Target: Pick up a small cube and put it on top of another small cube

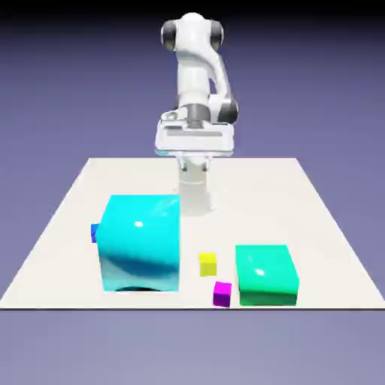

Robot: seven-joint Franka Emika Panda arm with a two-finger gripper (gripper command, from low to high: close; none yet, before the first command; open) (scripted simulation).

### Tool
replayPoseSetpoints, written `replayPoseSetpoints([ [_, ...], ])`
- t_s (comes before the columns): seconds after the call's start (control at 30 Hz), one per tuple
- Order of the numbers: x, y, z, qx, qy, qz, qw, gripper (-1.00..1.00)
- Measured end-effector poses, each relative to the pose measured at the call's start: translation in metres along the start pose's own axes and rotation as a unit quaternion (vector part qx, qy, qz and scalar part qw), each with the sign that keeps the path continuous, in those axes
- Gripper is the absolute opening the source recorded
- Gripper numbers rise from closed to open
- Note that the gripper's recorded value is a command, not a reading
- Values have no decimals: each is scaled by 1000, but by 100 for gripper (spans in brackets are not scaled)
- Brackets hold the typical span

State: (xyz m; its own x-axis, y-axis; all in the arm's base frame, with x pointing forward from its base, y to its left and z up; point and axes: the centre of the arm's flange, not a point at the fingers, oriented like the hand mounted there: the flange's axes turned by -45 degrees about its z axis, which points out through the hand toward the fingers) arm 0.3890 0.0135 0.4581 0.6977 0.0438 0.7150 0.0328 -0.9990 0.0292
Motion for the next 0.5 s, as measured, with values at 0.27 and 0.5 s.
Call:
replayPoseSetpoints([
  [0.27,-8,-58,5,-18,-3,30,999,0],
  [0.5,-27,-105,18,-35,-11,56,998,0],
])
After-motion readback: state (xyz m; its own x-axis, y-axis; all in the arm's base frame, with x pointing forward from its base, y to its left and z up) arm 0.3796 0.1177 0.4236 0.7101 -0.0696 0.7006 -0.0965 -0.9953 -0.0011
